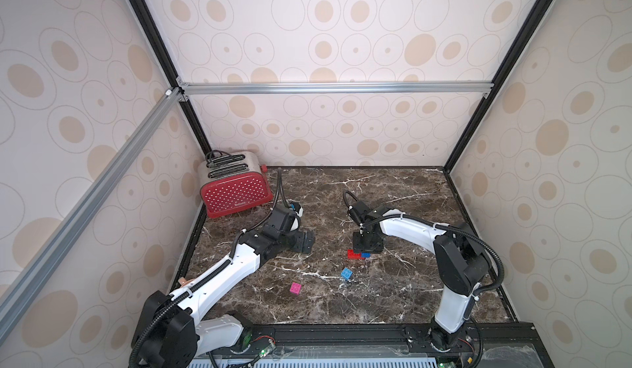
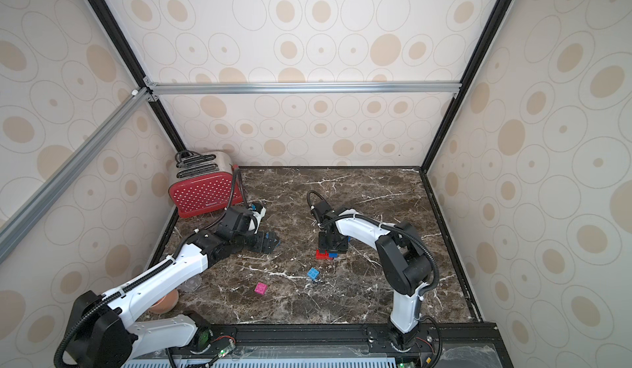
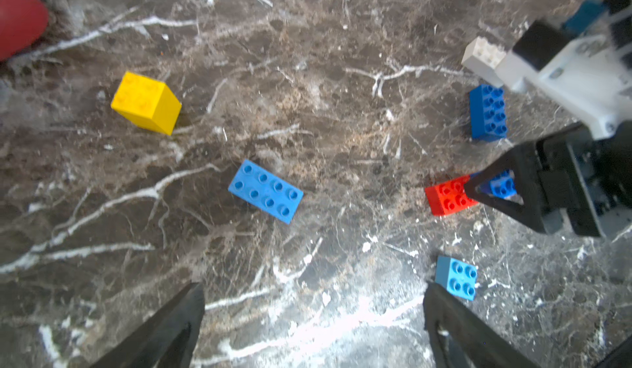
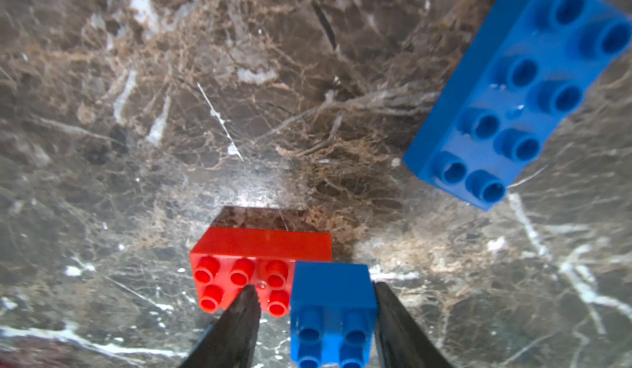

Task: Assemble a carrot with lego
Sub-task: Assemble the lego brick with the lego brick, then pick up the lego brick from the center of the board.

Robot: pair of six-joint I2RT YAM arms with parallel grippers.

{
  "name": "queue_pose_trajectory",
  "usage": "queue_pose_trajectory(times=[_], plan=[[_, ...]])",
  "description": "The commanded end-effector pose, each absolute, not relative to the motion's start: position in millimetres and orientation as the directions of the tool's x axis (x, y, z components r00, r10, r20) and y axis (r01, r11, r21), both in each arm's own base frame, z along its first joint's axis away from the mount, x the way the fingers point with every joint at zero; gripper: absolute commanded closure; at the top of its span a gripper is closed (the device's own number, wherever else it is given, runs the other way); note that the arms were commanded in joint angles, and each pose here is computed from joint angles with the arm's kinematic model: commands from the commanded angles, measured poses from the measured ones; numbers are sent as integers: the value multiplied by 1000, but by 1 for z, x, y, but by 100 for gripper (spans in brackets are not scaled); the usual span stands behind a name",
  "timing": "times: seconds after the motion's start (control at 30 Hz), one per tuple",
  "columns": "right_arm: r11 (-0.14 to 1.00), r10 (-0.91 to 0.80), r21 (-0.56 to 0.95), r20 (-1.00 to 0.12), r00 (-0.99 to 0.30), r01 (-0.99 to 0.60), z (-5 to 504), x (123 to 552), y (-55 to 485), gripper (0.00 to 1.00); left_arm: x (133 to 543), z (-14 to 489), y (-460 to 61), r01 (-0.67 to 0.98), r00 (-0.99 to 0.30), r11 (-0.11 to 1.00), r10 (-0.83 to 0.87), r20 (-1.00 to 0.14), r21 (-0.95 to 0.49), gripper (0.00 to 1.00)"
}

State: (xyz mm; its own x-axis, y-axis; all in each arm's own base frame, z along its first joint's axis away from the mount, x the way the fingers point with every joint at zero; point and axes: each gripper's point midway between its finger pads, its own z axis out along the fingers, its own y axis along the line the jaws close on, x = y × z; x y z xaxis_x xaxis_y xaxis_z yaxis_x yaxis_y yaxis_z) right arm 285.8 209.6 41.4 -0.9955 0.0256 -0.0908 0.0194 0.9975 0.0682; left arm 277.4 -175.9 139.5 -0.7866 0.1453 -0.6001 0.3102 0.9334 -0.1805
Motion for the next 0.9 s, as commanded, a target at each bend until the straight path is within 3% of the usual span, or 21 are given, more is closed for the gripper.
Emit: queue_pose_trajectory(times=[0.0, 0.2, 0.47, 0.87], plan=[[997, 27, 70, -105, -994, 19, 52, 281, 207, 39, 246, 118, -153, 213, -857, 971, 132, -498, -108, 1], [996, 29, 81, -127, -991, 19, 68, 278, 203, 31, 208, 98, -143, 180, -908, 982, 145, -393, -54, 2], [995, 32, 97, -147, -989, 17, 85, 266, 194, 25, 177, 68, -145, 234, -934, 971, 237, -267, 43, 11], [994, 26, 108, -166, -986, 8, 94, 260, 189, 23, 163, 41, -153, 256, -951, 966, 258, -169, 38, 28]])
